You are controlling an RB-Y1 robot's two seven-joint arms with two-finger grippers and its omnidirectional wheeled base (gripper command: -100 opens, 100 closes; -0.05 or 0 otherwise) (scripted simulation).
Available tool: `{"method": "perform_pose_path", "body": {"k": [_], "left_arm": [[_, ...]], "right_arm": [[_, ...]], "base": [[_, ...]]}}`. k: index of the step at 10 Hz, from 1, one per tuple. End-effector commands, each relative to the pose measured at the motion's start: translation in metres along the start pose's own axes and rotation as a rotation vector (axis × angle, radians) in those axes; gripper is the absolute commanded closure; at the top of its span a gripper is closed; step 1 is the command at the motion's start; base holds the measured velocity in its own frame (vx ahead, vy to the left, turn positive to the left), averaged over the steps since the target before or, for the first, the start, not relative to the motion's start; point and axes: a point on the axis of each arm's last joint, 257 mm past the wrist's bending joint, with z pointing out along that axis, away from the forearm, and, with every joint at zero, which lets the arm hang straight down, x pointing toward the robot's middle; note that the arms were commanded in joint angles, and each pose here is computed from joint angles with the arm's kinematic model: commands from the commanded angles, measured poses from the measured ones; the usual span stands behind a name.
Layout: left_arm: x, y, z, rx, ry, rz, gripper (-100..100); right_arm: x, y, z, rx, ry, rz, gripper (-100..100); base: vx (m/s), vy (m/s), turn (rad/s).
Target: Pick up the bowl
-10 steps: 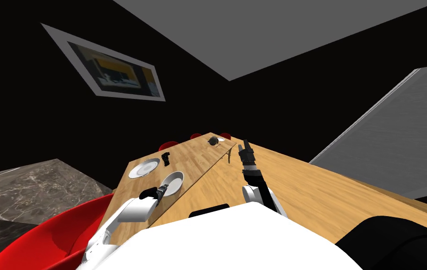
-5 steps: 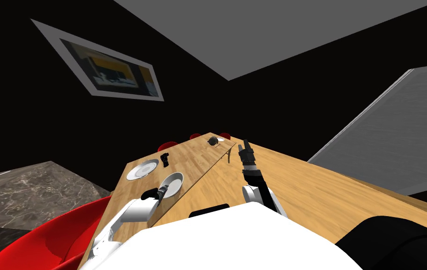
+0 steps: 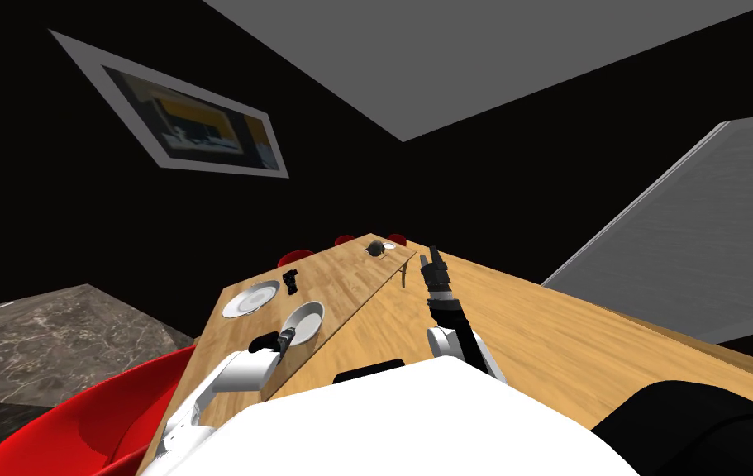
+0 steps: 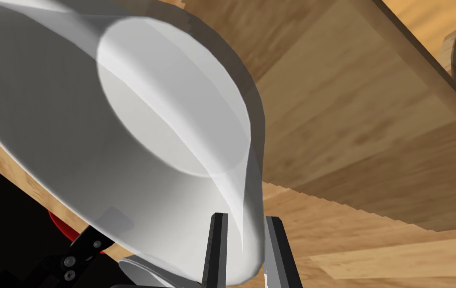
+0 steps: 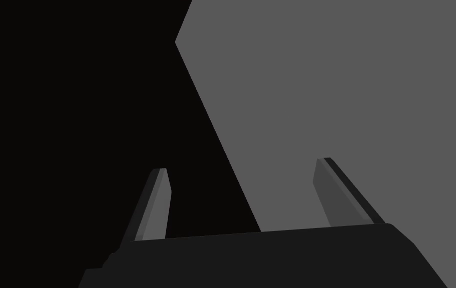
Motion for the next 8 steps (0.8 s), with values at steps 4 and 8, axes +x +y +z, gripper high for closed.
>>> {"method": "perform_pose_path", "body": {"k": [4,8], "left_arm": [[-0.001,-0.004,-0.009,0.002,0.002,0.003,100],[-0.002,-0.005,-0.015,0.001,0.004,0.007,0]], "right_arm": [[0.000,0.000,0.000,0.000,0.000,0.000,0],[0.000,0.000,0.000,0.000,0.000,0.000,0]], "base": [[-0.006,-0.006,0.018],[-0.009,-0.010,0.016]]}}
